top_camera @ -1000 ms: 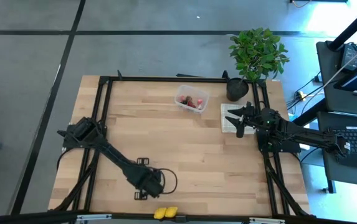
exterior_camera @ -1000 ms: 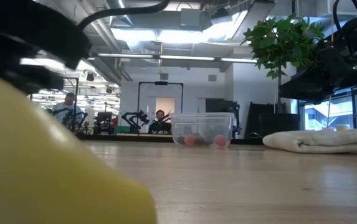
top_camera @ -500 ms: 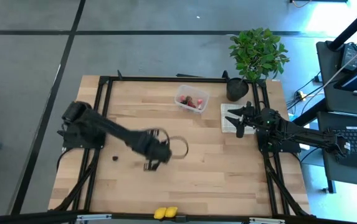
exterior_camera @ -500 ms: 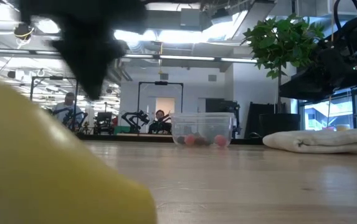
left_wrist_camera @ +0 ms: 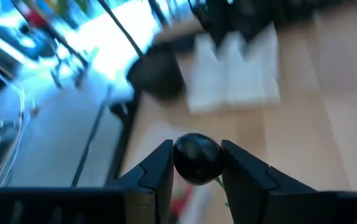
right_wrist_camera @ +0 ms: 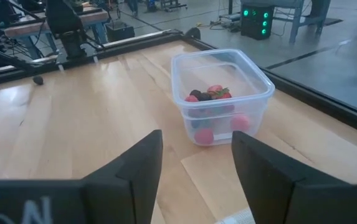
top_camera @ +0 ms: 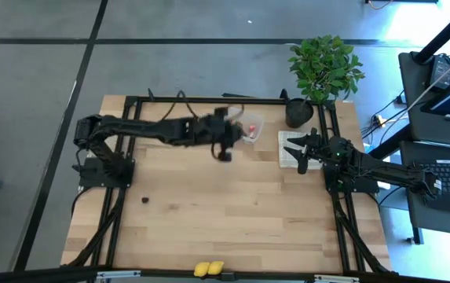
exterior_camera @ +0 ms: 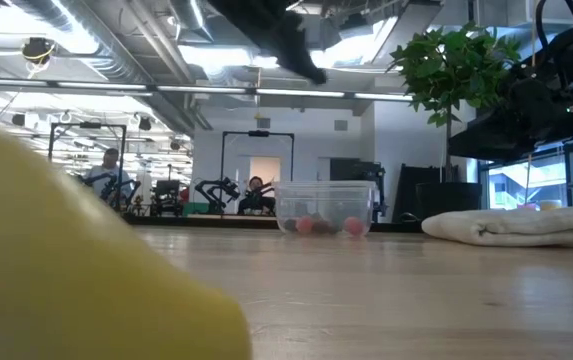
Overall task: Pick and placing Produce into tupperware
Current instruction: Put the black cherry into the transparent container, then put the blackberry into the transparent container
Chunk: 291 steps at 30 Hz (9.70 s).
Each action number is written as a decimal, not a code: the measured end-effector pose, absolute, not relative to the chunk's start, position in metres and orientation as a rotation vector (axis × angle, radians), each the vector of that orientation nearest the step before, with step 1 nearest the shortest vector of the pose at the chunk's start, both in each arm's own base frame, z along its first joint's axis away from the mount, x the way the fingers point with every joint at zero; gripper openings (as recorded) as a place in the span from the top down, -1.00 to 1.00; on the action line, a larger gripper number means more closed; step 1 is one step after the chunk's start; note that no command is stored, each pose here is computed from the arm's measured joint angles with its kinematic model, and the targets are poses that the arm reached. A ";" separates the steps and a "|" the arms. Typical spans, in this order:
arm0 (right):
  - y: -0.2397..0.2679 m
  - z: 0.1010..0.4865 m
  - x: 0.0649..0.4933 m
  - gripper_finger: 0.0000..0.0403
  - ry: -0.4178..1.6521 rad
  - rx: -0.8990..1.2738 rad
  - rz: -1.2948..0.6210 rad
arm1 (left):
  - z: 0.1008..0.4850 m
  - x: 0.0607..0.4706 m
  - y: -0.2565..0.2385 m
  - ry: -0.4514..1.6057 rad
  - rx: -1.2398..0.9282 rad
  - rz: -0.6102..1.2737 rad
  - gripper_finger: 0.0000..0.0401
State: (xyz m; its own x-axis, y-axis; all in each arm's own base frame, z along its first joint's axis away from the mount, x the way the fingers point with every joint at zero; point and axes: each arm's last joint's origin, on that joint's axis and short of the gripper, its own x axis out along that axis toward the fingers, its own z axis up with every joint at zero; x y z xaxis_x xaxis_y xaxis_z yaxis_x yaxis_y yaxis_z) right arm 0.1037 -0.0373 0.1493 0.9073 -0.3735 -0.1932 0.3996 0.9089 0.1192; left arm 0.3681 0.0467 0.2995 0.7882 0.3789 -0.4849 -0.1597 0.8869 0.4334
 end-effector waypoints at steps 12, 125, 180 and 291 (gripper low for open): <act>-0.037 0.149 0.104 0.03 0.168 0.176 -0.402 | 0.264 0.402 0.125 0.380 0.264 0.427 0.43; -0.037 0.147 0.104 0.03 0.186 0.176 -0.399 | 0.300 0.302 0.060 1.024 0.176 0.400 0.20; -0.038 0.147 0.105 0.03 0.192 0.176 -0.406 | 0.161 0.138 -0.112 1.589 -0.321 0.344 -0.15; -0.039 0.152 0.105 0.03 0.147 0.122 -0.435 | 0.186 0.414 0.206 1.096 -0.025 0.250 0.49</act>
